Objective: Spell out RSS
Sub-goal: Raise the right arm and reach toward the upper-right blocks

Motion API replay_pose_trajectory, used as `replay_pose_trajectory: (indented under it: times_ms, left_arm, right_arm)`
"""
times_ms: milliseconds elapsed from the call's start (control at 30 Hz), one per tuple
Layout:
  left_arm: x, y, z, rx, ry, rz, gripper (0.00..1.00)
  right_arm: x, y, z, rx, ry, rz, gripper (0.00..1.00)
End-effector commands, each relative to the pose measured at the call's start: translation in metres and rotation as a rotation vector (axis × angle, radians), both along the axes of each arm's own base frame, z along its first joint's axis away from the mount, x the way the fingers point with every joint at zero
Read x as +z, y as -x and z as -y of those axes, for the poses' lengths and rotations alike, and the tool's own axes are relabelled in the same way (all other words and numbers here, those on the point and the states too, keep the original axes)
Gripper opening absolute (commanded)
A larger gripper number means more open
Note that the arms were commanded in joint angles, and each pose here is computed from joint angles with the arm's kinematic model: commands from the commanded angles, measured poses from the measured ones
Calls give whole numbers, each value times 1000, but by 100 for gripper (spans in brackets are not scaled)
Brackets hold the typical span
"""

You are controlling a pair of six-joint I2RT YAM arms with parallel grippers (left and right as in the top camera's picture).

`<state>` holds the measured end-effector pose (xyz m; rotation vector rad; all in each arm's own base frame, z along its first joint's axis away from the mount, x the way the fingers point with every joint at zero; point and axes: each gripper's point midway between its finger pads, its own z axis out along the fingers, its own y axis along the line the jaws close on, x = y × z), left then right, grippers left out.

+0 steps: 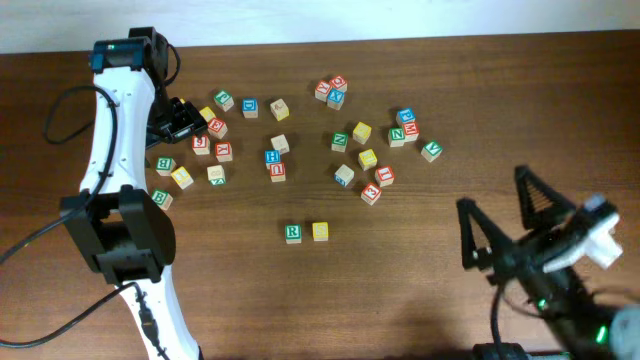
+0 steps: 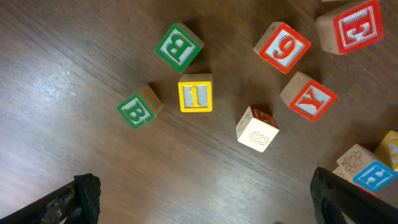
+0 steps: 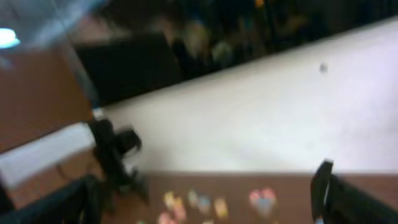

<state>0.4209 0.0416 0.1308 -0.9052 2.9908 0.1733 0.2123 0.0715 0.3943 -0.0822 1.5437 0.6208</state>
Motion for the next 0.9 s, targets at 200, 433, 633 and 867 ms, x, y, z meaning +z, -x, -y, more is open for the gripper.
replay_pose_trajectory:
  times_ms: [200, 433, 633, 867]
  left_arm:
    - [10, 1, -2, 11, -12, 25, 99]
    - [10, 1, -2, 11, -12, 25, 99]
    - [10, 1, -2, 11, -12, 25, 99]
    - [10, 1, -2, 11, -12, 25, 99]
  right_arm:
    - [-27, -49, -9, 142, 365, -614, 98]
    - [-59, -100, -37, 253, 309, -917, 98]
    - [-95, -158, -52, 312, 286, -936, 98]
    - [-145, -236, -53, 241, 527, -808, 98]
